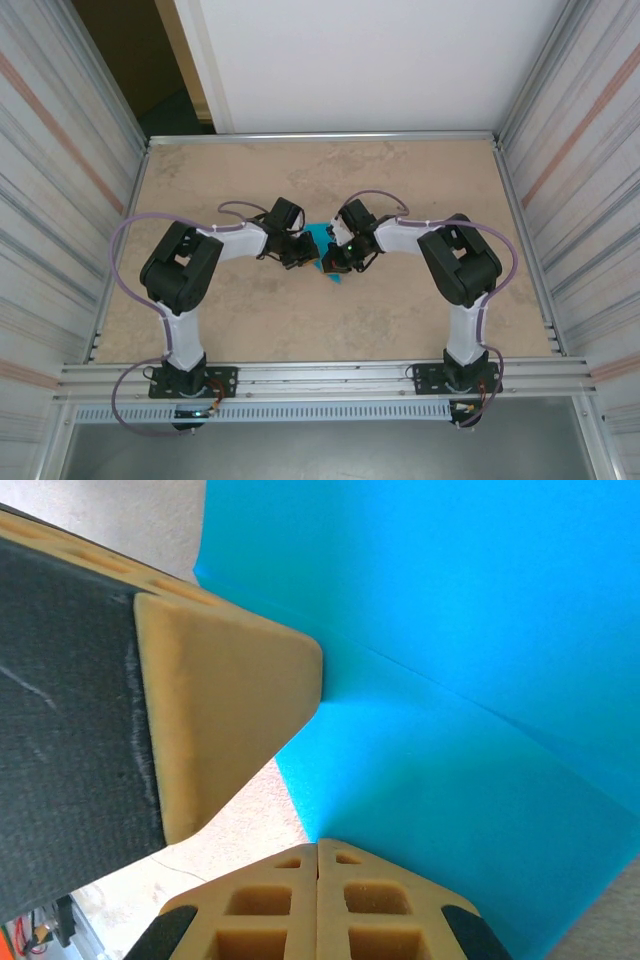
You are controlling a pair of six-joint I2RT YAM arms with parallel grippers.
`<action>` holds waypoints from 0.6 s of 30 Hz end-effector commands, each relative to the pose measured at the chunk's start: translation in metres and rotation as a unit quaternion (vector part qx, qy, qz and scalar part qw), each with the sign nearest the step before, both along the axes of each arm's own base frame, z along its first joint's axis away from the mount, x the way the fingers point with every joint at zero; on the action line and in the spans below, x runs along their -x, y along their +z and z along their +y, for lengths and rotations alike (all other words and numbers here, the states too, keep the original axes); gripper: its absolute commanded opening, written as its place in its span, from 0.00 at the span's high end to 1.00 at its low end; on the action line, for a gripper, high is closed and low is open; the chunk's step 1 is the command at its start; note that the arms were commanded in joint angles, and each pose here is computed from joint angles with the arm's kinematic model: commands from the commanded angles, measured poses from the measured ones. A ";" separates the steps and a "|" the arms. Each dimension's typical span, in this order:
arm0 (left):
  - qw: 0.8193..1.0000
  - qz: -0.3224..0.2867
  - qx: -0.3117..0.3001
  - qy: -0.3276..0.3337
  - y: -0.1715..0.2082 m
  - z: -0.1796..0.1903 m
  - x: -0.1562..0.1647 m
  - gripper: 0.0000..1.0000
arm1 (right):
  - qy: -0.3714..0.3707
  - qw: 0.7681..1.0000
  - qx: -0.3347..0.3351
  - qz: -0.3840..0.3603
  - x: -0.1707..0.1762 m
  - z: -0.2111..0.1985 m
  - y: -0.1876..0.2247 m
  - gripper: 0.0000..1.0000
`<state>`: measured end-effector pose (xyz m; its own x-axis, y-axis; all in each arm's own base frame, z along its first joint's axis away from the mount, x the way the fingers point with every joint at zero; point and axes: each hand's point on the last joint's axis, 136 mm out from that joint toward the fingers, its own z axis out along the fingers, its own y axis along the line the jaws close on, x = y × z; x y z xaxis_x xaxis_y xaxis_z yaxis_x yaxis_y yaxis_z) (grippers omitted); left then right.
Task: Fold a paper plane with a square sheet of paper (pick it up from the middle)
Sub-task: Third fold the triangle at the center of the table.
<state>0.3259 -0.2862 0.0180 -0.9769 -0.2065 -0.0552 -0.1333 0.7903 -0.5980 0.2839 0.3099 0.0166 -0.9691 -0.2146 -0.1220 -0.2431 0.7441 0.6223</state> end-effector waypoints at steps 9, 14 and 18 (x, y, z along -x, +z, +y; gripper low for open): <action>0.994 0.070 -0.084 0.001 -0.046 0.030 0.027 0.91 | 0.014 1.000 0.010 -0.007 0.005 -0.005 0.007 0.98; 0.992 0.078 -0.095 -0.002 -0.050 0.033 0.030 0.91 | 0.030 0.999 0.008 -0.011 0.014 -0.008 0.017 0.97; 0.992 0.080 -0.097 -0.001 -0.051 0.033 0.030 0.92 | 0.040 0.999 0.019 -0.001 0.025 -0.012 0.009 0.97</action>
<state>0.3260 -0.2862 0.0169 -0.9803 -0.1931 -0.0422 -0.1332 0.8035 -0.5802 0.2747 0.3052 0.0272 -0.9559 -0.2580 -0.1405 -0.2889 0.7381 0.6097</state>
